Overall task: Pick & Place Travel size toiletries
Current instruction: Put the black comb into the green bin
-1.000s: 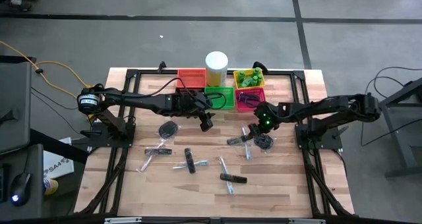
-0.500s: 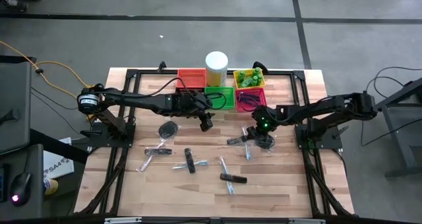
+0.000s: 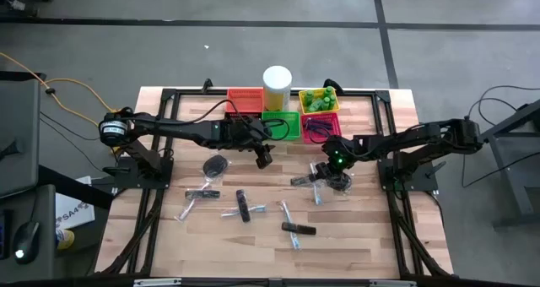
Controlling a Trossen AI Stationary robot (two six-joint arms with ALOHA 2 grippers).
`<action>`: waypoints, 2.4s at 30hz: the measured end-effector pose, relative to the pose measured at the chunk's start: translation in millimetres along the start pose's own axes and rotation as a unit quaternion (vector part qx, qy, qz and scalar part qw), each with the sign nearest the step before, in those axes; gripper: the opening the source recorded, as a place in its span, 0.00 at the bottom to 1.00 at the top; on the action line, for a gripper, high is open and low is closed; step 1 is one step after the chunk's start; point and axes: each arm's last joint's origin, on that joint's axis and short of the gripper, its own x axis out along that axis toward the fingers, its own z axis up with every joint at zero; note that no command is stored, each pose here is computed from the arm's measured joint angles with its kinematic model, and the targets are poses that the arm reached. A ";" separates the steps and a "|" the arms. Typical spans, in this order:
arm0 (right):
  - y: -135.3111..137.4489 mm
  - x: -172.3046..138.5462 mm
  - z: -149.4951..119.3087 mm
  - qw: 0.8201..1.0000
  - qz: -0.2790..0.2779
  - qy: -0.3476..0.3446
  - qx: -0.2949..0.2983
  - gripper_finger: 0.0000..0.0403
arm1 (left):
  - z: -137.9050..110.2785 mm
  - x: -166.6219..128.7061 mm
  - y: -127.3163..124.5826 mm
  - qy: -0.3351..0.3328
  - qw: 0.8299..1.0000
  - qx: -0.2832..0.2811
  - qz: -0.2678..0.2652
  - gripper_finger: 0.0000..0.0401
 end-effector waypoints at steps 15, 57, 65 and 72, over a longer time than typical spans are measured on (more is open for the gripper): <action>1.7 -0.3 -0.1 1.000 0.012 0.010 -0.018 0.07 | -0.1 0.0 0.0 0.000 1.000 0.000 0.000 0.43; 72.8 -84.5 68.7 0.947 0.068 -0.156 -0.273 0.01 | 23.9 -56.8 7.9 -0.076 0.996 -0.035 -0.019 0.43; 65.8 -71.6 94.8 0.881 -0.020 -0.231 -0.412 0.01 | 27.9 -64.9 8.9 -0.094 0.994 -0.041 -0.022 0.43; 56.4 -38.4 114.9 0.863 -0.105 -0.263 -0.419 0.01 | 27.7 -64.7 9.0 -0.093 0.994 -0.054 -0.023 0.43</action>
